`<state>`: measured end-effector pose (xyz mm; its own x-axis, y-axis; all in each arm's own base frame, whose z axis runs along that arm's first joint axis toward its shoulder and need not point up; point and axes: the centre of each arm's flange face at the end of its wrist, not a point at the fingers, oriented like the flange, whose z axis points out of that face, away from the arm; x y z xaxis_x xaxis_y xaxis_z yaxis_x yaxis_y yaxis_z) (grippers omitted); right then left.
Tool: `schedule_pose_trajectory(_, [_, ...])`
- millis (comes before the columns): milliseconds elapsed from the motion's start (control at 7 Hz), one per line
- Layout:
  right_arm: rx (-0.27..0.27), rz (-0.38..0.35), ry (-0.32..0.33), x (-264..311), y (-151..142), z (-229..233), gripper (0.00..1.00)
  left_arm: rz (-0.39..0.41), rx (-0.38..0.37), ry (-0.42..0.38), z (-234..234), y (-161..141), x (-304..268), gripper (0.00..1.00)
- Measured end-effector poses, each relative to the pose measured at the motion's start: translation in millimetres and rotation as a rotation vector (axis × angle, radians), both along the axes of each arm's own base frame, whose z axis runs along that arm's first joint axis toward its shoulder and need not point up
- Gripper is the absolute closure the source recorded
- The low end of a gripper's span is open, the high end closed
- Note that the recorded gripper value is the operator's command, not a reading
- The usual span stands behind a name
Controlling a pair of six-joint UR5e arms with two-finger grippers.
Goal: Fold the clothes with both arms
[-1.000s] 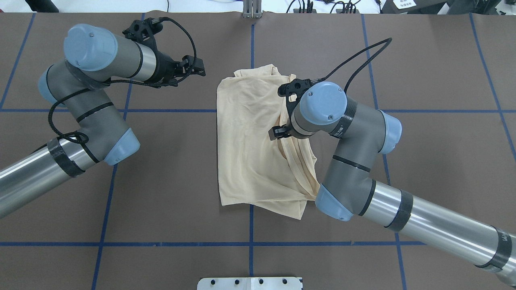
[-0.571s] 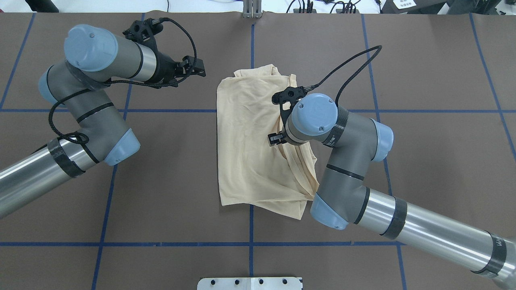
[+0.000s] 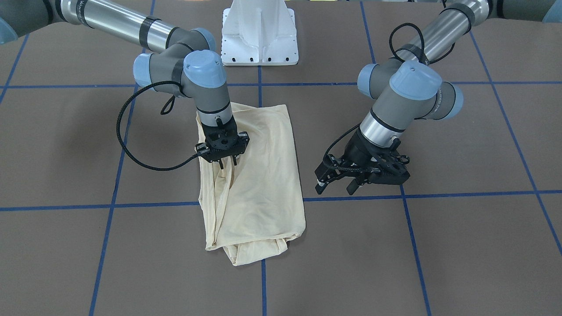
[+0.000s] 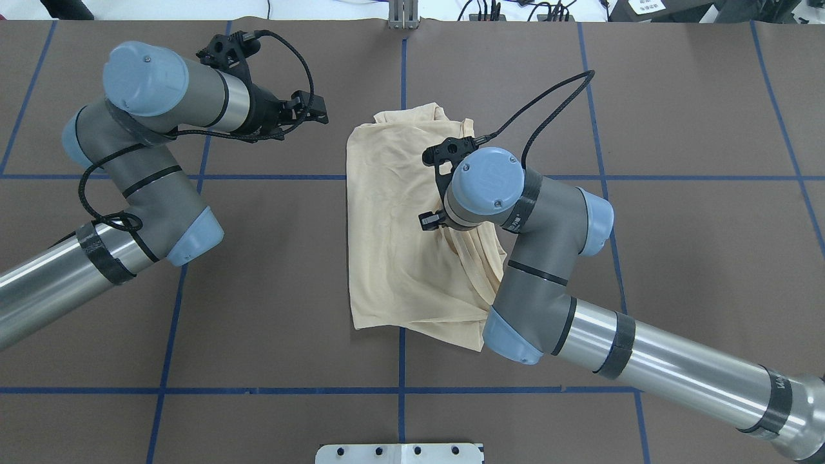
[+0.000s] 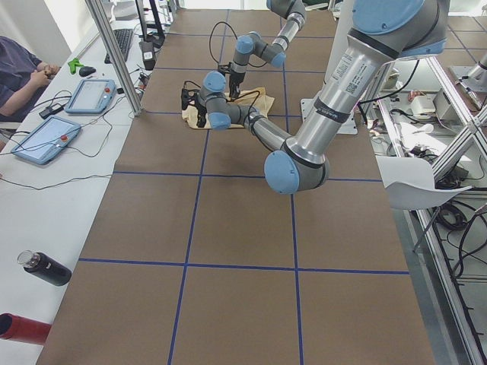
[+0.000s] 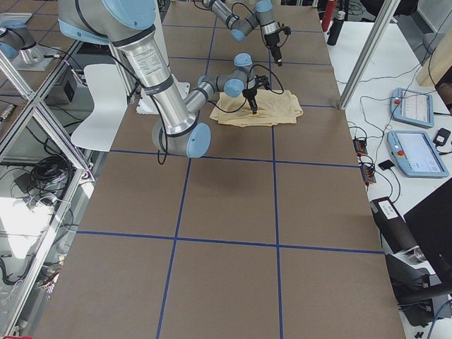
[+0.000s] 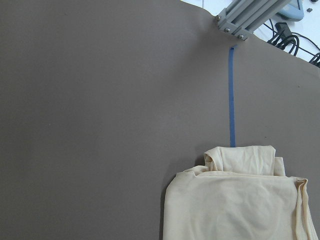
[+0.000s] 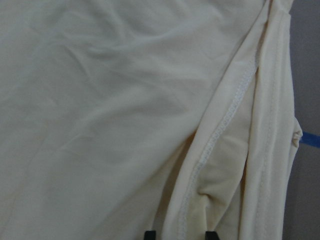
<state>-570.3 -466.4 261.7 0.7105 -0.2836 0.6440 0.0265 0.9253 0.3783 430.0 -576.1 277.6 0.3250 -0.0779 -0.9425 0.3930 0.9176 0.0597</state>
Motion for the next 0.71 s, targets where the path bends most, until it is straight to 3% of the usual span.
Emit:
schedule_pose_trajectory(429, [0.012, -0.008, 0.012, -0.9, -3.9, -1.6, 0.67, 0.001, -0.003, -0.002, 3.7, 0.5, 0.5, 0.01])
schedule_pose_trajectory(714, [0.016, -0.015, 0.026, -1.2, -4.4, 0.3, 1.0, 0.001, -0.003, -0.001, 3.3, 1.0, 1.4, 0.01])
